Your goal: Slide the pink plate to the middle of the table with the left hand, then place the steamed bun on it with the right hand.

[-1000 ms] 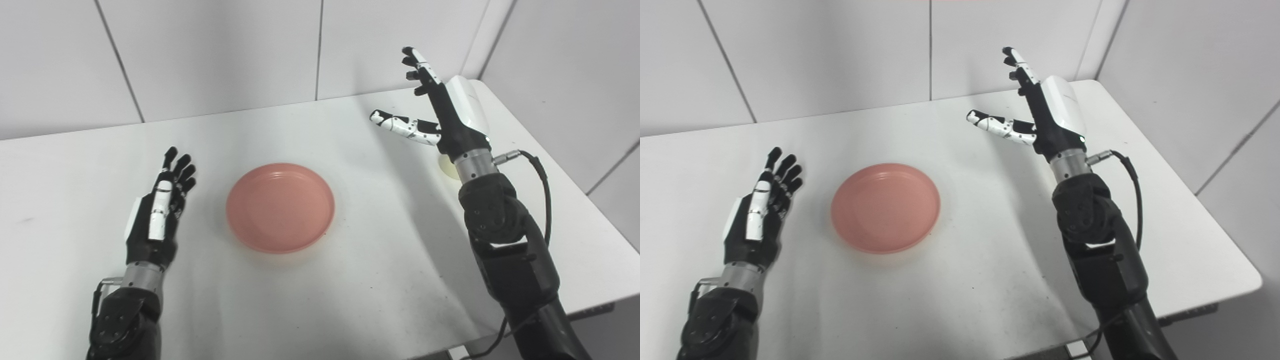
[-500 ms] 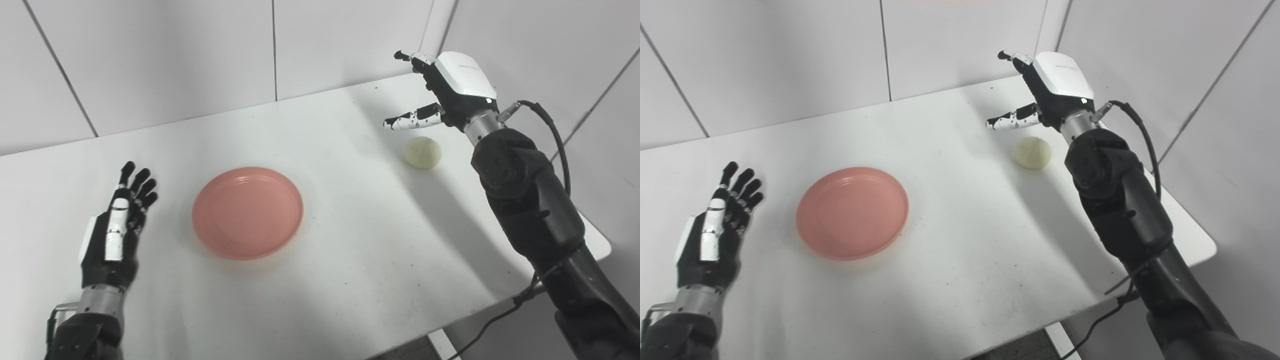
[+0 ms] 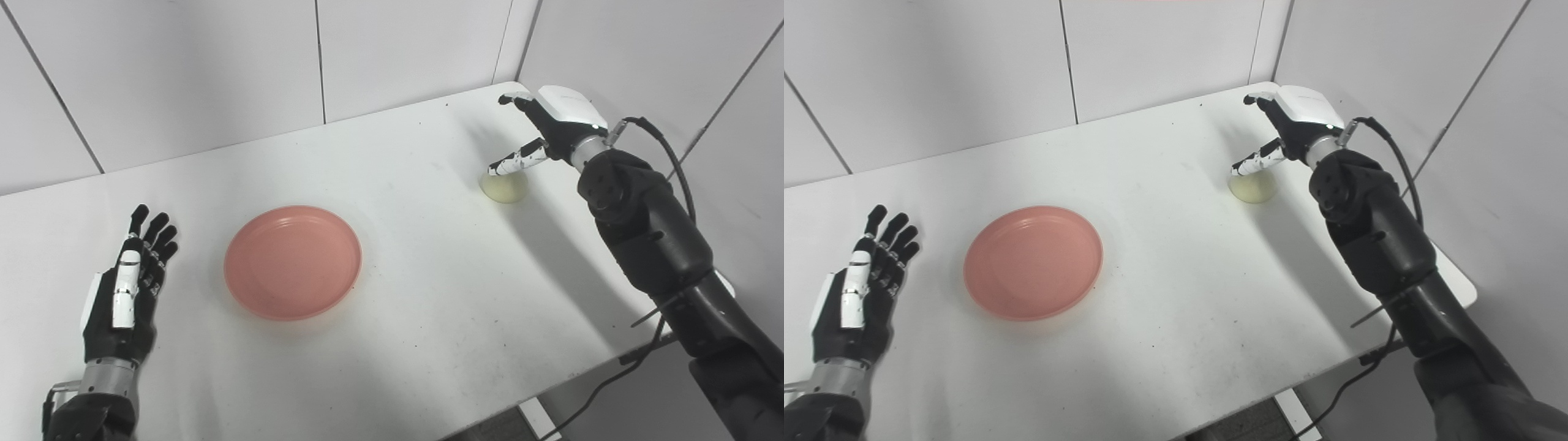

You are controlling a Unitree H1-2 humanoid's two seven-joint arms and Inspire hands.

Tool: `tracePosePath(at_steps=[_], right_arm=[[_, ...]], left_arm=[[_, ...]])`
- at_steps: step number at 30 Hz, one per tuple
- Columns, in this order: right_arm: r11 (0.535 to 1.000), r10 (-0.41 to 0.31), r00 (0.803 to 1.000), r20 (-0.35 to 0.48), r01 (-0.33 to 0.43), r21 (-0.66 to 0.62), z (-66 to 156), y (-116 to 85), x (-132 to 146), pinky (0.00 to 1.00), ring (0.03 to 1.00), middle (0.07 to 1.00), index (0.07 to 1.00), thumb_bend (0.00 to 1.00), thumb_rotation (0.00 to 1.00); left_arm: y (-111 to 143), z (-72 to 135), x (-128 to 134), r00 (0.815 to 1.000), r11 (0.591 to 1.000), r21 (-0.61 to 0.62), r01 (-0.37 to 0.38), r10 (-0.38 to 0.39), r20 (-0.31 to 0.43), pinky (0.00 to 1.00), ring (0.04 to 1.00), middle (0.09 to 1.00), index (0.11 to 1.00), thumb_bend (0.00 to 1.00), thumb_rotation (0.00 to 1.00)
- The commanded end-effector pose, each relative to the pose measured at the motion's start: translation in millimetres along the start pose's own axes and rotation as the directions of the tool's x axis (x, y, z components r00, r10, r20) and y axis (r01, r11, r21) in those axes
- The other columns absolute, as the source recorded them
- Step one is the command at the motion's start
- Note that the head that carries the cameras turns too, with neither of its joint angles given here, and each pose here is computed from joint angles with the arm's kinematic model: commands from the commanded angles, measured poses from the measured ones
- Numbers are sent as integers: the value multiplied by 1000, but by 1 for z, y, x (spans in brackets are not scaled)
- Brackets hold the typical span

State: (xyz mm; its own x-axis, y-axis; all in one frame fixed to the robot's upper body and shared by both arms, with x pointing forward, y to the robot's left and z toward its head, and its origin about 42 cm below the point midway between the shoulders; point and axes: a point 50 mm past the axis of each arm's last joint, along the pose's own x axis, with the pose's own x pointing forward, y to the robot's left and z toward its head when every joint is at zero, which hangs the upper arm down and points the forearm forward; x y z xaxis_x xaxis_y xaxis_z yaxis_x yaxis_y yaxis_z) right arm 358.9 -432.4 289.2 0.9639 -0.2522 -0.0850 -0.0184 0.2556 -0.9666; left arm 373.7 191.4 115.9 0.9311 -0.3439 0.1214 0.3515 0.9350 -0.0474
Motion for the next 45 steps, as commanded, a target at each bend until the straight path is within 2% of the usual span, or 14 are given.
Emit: tracePosePath(at_steps=[1, 4, 7, 11, 15, 17, 20, 25, 37, 45], right_arm=[[997, -72, 997, 11, 73, -9, 3, -22, 6, 691, 855, 908, 852, 905, 303], [998, -61, 998, 12, 61, 0, 4, -13, 12, 622, 790, 882, 838, 911, 280], [999, -36, 999, -8, 36, 1, 5, -9, 16, 608, 783, 884, 841, 907, 286], [1000, -2, 999, -36, 2, -4, 1, -5, 22, 663, 817, 880, 843, 903, 308], [1000, 24, 998, -54, -25, -5, -1, -1, 25, 636, 789, 850, 837, 898, 308], [999, 33, 998, -61, -33, -1, -3, 1, 27, 718, 848, 886, 831, 898, 298], [998, 58, 996, -71, -59, -10, -3, 4, 31, 740, 864, 896, 834, 888, 297], [996, 84, 992, -92, -86, -25, -2, 8, 35, 685, 824, 888, 844, 886, 314], [991, 108, 984, -145, -118, -67, -12, 6, 36, 779, 886, 910, 849, 866, 331], [991, 101, 985, -142, -113, -75, -11, 10, 35, 731, 827, 863, 819, 858, 281]], left_arm=[[13, -42, -42, 989, 999, -24, -41, 37, -145, 966, 947, 957, 971, 384, 1000], [13, -40, -42, 989, 999, -24, -41, 37, -146, 969, 950, 959, 971, 379, 1000], [13, -39, -43, 989, 999, -26, -41, 37, -143, 967, 949, 958, 970, 378, 1000], [12, -37, -43, 989, 999, -28, -42, 38, -142, 970, 952, 962, 973, 374, 1000], [12, -36, -44, 989, 999, -25, -42, 38, -144, 970, 951, 961, 974, 373, 1000], [12, -35, -44, 989, 999, -26, -41, 37, -144, 972, 953, 963, 977, 370, 1000], [13, -35, -44, 989, 999, -32, -40, 35, -143, 973, 956, 964, 978, 370, 1000], [13, -35, -45, 989, 999, -32, -38, 33, -145, 981, 959, 965, 981, 377, 1000], [16, -35, -47, 988, 999, -34, -36, 31, -152, 975, 958, 967, 981, 383, 1000], [16, -34, -47, 988, 998, -42, -38, 31, -153, 979, 961, 968, 981, 394, 1000]])
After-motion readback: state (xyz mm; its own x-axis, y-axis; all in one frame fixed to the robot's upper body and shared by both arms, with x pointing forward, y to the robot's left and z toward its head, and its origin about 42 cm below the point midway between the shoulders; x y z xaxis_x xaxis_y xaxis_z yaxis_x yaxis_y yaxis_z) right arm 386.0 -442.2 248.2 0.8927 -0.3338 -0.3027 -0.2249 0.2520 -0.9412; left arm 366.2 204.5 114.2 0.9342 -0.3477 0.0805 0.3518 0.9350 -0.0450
